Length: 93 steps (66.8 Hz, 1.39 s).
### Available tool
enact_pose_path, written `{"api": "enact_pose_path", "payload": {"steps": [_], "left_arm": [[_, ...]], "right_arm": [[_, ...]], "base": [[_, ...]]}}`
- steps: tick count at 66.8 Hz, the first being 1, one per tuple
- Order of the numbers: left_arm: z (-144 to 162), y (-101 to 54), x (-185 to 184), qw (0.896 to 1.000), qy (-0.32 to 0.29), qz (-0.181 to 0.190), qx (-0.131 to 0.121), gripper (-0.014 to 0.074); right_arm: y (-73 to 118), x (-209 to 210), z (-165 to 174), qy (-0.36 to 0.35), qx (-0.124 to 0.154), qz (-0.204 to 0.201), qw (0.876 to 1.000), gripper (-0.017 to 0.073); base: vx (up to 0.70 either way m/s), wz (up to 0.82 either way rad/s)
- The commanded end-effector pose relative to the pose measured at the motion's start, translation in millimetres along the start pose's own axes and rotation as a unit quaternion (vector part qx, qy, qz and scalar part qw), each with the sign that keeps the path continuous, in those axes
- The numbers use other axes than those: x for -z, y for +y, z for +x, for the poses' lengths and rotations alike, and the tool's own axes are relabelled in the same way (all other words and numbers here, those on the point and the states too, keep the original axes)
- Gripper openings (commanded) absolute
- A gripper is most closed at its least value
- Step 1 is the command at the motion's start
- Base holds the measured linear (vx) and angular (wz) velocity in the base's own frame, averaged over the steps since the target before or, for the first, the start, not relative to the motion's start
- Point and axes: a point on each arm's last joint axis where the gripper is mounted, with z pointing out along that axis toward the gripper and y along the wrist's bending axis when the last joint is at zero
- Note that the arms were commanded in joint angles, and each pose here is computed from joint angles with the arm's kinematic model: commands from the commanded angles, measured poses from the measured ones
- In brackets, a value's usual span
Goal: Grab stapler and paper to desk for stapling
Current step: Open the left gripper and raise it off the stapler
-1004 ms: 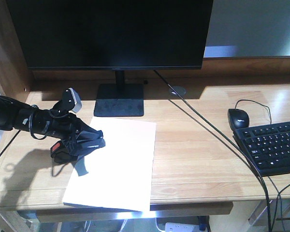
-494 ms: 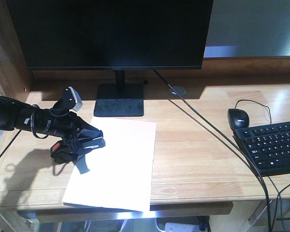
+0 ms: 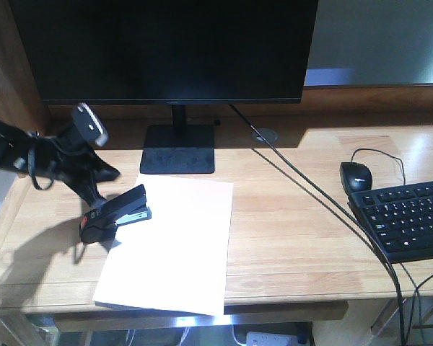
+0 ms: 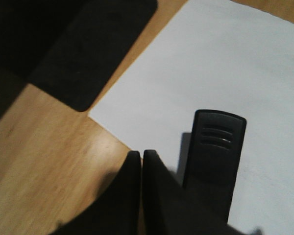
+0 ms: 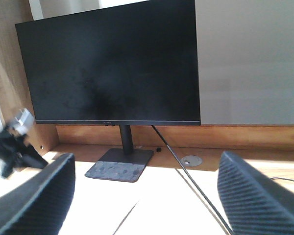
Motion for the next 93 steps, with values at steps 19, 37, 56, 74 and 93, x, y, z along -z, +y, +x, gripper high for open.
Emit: {"api": "enact_pose_path", "payload": {"steps": [19,37,56,74,93], "left_arm": [[-69,-6.8,132,0.981,-0.038,-0.177,0.067,-0.0007],[-95,-29.4,214,0.929,-0.141,-0.272,0.209,-0.0007],[-111,-75.2,285,0.907,-0.221,-0.289,0.213,-0.0007],[-86,-119.1,300,0.915,-0.208,-0.274,0.212,-0.0007],[-31,-173.4,300,0.898,-0.242,-0.303,0.209,-0.0007]], "right_arm": [[2.6,1,-13,-0.038,0.011,-0.009,0.999,0.0564],[2.6,1,-13,-0.038,0.011,-0.009,0.999,0.0564],[2.6,1,-14,-0.038,0.011,-0.009,0.999,0.0564],[2.6,1,-14,-0.038,0.011,-0.009,0.999,0.0564],[2.6,1,-14,-0.038,0.011,-0.009,0.999,0.0564]], "base": [[0.0,0.0],[0.0,0.0],[0.0,0.0],[0.0,0.0],[0.0,0.0]]}}
